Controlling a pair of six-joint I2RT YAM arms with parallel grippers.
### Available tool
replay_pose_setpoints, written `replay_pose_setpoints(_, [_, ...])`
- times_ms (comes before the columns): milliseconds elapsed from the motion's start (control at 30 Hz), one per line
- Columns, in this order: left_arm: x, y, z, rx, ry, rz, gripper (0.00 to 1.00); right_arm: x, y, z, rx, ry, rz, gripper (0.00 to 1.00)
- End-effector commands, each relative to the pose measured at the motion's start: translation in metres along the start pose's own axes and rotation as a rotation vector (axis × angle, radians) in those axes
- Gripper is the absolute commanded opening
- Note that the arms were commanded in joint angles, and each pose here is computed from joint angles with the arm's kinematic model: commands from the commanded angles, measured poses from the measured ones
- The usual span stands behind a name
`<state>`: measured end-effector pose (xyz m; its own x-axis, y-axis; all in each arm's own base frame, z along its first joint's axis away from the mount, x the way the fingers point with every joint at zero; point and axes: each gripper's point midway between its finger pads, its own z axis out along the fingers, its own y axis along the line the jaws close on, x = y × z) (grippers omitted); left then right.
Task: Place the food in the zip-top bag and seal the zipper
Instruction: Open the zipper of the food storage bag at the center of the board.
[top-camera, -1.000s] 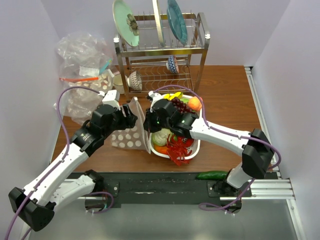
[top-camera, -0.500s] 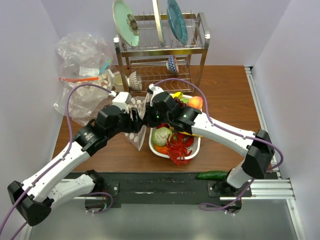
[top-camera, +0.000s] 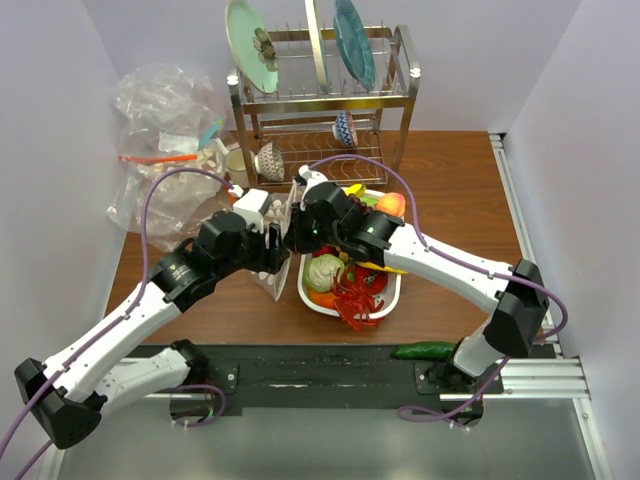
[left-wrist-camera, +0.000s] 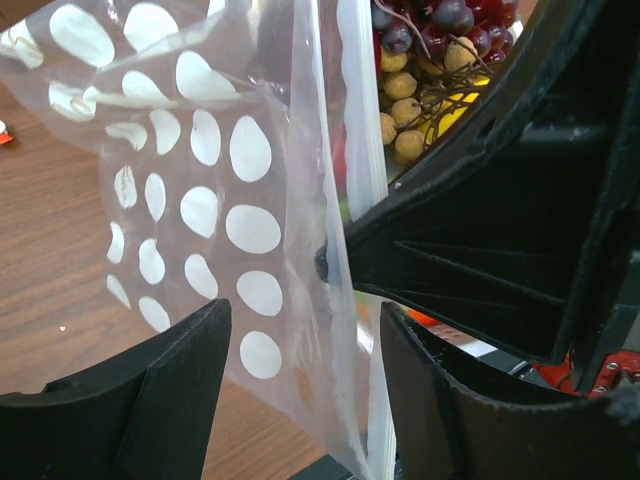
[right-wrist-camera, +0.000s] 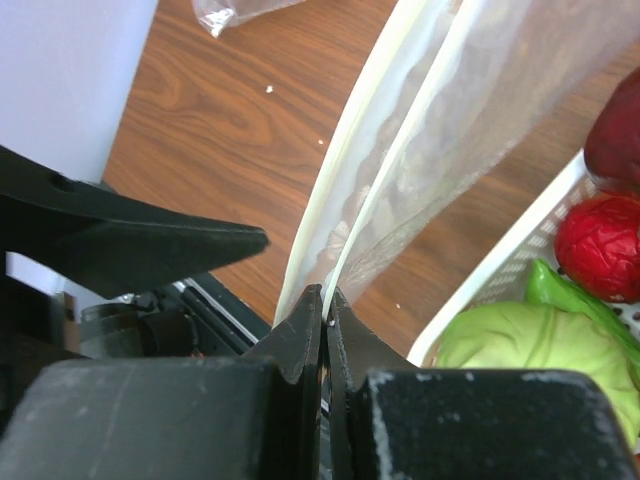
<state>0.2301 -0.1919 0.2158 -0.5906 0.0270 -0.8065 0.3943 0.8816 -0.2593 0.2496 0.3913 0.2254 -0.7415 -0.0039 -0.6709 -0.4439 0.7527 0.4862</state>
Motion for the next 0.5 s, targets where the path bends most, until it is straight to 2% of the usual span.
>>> replay_pose_setpoints(0, [-0.012,-0.008,-0.007,0.038,-0.03,0.053,0.66,-0.021,0.018,-0.006,-0.039,-0.053,0.017,0.0])
replay_pose_setpoints(100, [-0.01,-0.007,0.0,0.027,-0.027,0.059,0.61,-0.022,0.02,-0.007,-0.05,-0.052,0.022,0.0])
replay_pose_setpoints(167, [-0.011,-0.003,0.004,-0.005,-0.032,0.06,0.52,-0.021,0.02,-0.007,-0.047,-0.048,0.022,0.0])
replay_pose_setpoints(467, [-0.023,0.006,-0.003,-0.068,-0.059,0.076,0.39,-0.011,0.007,0.0,0.005,-0.021,0.001,0.0])
